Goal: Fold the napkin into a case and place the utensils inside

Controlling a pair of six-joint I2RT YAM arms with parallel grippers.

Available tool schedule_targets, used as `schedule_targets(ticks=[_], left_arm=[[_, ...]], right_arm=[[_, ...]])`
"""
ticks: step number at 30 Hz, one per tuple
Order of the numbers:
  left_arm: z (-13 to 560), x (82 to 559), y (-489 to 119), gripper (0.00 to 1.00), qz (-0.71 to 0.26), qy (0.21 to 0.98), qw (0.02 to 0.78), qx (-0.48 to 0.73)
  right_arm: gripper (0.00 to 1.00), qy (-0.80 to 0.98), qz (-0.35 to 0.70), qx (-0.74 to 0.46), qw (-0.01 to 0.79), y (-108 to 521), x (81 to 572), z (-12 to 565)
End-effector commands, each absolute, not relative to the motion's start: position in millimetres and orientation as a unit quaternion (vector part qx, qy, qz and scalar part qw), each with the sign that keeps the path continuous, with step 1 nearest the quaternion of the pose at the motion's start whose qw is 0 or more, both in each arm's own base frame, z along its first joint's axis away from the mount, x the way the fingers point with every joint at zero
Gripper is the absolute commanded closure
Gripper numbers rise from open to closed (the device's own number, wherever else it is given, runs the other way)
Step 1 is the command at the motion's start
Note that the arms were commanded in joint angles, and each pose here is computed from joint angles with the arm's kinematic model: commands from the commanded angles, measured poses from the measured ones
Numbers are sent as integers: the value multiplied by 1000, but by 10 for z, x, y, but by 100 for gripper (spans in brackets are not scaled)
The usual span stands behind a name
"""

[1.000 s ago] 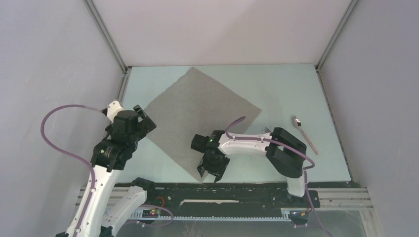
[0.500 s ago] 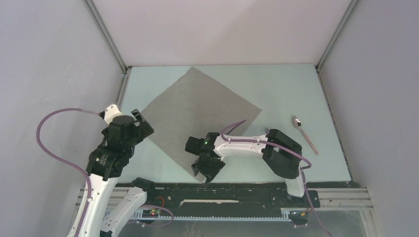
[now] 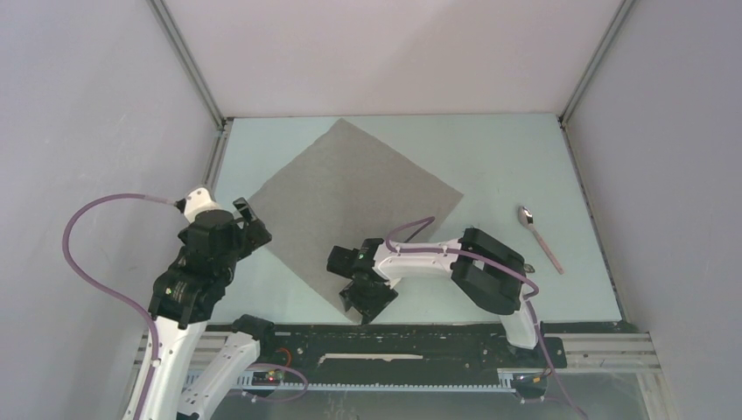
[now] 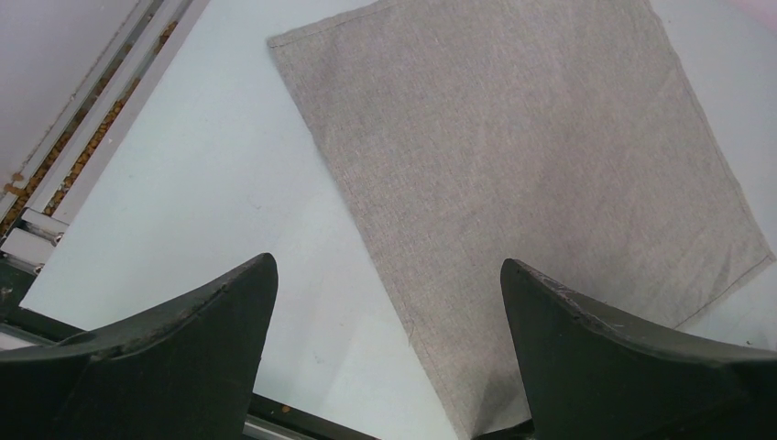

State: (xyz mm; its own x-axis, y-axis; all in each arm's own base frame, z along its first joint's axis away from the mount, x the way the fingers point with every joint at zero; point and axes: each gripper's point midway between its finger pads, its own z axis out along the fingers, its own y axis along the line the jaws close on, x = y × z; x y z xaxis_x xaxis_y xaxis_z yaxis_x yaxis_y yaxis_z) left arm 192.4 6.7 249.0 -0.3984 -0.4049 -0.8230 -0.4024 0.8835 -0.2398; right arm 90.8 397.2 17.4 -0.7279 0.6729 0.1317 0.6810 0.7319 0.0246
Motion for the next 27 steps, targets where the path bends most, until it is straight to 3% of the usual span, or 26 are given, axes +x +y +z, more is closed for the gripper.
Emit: schedule_targets(ticks=[1, 13, 21, 23, 27], left_arm=[[2584, 1923, 60, 0, -5, 835, 503, -225], [2550, 1904, 71, 0, -1, 836, 502, -221], [2520, 1905, 88, 0, 5, 837, 500, -223], [2498, 1913, 91, 0, 6, 837, 499, -224], [2374, 1953, 86, 0, 14, 843, 486, -230]], right_arm=[[37, -919, -24, -391, 41, 3935, 957, 70], [57, -911, -21, -411, 30, 3905, 942, -63], [84, -909, -41, -415, 3, 3900, 1050, 68], [98, -911, -50, -410, -15, 3875, 1117, 142], [100, -918, -64, -389, -37, 3842, 1177, 280]])
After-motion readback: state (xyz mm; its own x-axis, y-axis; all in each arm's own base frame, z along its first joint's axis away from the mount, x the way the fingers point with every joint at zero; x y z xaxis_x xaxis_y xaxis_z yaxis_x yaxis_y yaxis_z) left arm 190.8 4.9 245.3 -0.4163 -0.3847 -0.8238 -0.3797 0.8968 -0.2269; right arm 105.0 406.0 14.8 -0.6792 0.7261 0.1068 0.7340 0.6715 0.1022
